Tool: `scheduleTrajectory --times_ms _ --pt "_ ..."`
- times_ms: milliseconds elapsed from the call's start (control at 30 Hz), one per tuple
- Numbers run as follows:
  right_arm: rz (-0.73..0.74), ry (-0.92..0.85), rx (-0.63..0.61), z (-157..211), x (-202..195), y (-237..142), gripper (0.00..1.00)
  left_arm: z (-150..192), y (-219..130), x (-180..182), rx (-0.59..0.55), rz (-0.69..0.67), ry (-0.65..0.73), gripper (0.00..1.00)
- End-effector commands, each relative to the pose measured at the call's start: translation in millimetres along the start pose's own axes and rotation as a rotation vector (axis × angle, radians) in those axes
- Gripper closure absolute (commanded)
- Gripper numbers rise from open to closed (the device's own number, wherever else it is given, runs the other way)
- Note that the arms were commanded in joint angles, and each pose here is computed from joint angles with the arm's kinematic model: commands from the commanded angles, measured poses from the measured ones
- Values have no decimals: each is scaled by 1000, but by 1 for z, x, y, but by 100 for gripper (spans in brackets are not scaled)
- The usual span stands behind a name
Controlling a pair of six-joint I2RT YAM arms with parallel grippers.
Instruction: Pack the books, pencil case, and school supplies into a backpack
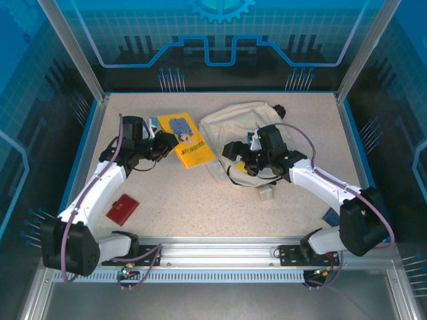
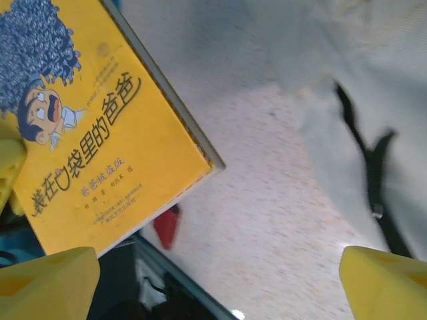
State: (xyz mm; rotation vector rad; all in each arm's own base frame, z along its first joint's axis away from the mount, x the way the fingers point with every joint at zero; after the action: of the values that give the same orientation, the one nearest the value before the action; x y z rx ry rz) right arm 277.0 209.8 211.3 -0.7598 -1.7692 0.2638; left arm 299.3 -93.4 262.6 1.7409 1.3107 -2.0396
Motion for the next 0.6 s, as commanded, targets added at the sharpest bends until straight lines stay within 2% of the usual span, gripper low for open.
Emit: scheduleTrajectory --times_ms 0,33,267,467,567 --pt "-229 44 -90 -10 33 -1 3 -10 -10 -44 -43 206 -65 90" --pt "-272 53 -107 -12 39 -1 0 -12 -9 -49 -48 237 -85 90" --pt "-441 177 -159 -30 61 13 0 -21 5 -75 -51 413 -184 90" --pt "-502 285 -285 -50 64 19 1 -22 12 -77 -56 430 -241 90" --pt "-512 303 -305 -56 66 23 4 -21 13 -75 -50 439 -256 89"
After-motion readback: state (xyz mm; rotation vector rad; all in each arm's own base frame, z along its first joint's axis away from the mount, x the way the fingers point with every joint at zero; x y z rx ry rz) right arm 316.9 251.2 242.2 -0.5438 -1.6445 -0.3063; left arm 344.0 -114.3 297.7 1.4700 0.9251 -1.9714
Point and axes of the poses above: each hand's point on the last joint's axis, 136 mm out from that joint toward the fingers, its own y axis out along the fingers, its own x axis along the line the jaws close on, z = x × y, the point moved 7 cm from there along -y, back along the fingers, and after that the axes turned 13 degrees about -y, right-handed, at the moved point
